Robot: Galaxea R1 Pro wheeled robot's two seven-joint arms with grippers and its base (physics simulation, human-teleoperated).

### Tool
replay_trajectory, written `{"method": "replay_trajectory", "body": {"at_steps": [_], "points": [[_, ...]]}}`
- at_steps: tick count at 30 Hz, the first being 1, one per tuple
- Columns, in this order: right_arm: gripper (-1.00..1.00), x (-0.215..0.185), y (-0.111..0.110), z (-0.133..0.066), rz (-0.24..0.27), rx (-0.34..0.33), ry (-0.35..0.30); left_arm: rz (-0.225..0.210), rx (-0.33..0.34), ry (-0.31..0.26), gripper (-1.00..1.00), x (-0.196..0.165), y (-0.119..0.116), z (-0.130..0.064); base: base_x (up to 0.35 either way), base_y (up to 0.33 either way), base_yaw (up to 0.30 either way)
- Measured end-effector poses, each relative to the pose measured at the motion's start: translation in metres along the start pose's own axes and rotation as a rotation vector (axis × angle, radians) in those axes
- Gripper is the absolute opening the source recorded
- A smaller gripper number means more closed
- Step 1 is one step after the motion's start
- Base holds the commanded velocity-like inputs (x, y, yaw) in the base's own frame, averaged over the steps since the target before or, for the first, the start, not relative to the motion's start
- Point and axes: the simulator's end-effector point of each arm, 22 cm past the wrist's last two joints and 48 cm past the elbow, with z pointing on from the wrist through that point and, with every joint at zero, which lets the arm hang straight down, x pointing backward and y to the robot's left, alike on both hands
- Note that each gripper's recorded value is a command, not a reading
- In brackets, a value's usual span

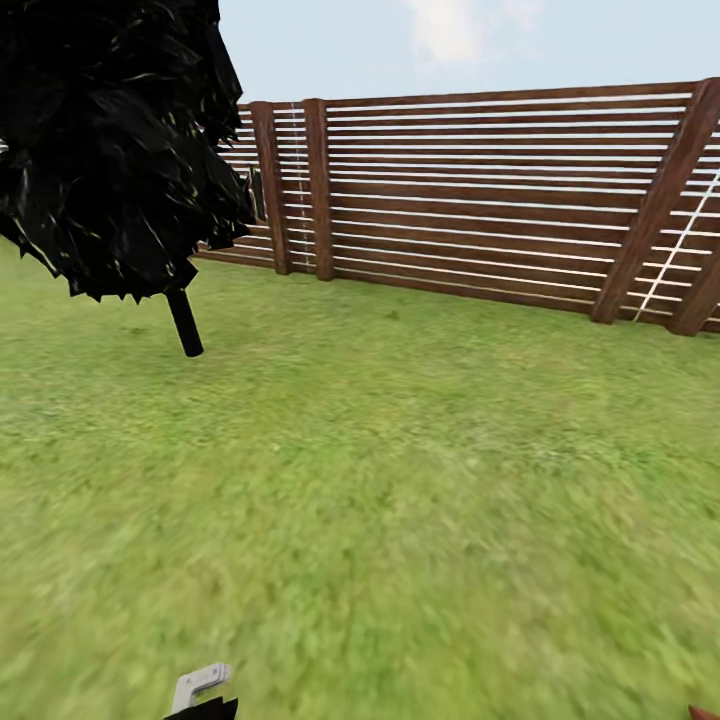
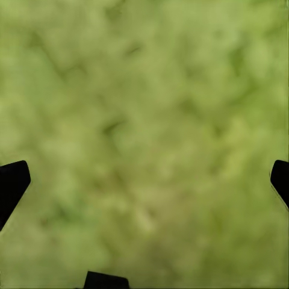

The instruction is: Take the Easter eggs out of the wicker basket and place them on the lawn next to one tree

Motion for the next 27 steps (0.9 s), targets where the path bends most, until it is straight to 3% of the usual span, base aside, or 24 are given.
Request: {"method": "replay_trajectory", "body": {"at_steps": [16, 27], "points": [[1.00, 0.0000, -0.0004, 0.0000, 0.000, 0.000, 0.000, 0.000, 0.000, -0.001, 1.00, -0.0002, 0.0000, 0.0000, 0.333, 0.000, 0.296], [1.00, 0.0000, 0.0003, 0.0000, 0.000, 0.000, 0.000, 0.000, 0.002, -0.003, 1.00, -0.0009, -0.0005, 0.0000, 0.030, 0.000, 0.296]]}}
